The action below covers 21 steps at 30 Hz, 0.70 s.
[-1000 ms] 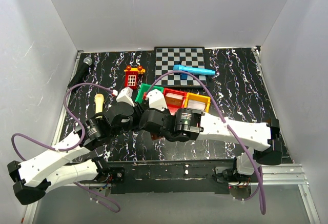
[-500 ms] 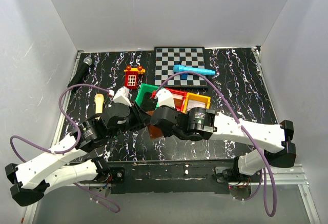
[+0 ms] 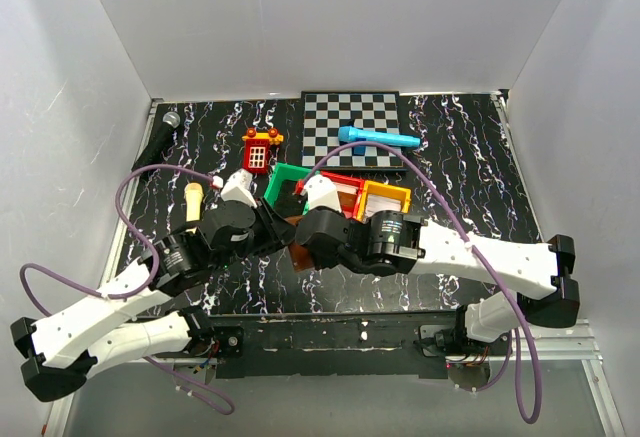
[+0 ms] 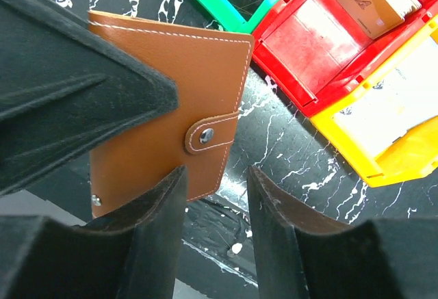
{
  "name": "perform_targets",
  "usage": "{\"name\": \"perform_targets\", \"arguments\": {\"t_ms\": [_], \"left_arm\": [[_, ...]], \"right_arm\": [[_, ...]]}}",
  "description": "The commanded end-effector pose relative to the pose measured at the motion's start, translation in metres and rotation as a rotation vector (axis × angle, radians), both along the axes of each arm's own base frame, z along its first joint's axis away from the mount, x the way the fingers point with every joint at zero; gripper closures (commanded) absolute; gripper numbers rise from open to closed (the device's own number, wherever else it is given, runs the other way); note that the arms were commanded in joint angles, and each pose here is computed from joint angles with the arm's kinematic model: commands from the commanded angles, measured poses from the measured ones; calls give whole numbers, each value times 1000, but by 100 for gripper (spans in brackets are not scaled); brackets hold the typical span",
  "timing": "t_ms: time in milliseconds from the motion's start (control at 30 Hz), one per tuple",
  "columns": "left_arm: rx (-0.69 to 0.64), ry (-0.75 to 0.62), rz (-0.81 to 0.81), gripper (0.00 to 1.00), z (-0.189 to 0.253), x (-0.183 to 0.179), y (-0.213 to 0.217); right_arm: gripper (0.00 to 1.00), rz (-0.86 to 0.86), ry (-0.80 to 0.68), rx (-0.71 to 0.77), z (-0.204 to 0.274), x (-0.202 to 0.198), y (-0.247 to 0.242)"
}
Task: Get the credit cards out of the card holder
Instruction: Open the credit card from the card holder.
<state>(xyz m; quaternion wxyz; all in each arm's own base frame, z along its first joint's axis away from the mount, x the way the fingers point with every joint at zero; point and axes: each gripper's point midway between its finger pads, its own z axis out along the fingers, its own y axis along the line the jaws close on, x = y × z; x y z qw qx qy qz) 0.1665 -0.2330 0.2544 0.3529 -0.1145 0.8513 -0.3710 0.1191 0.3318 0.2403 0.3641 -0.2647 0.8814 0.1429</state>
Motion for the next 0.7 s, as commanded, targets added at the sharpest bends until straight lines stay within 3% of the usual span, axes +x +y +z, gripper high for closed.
{"name": "perform_targets", "arguments": {"t_ms": [0,667], "left_arm": [[-17,-2,30,100,9,5,-2],[-46,13,21,100,19,4,-8]], "right_arm": [[51,-2,-42,53,25,6,9],[58,-74,-77,-167,1,22,8]]}}
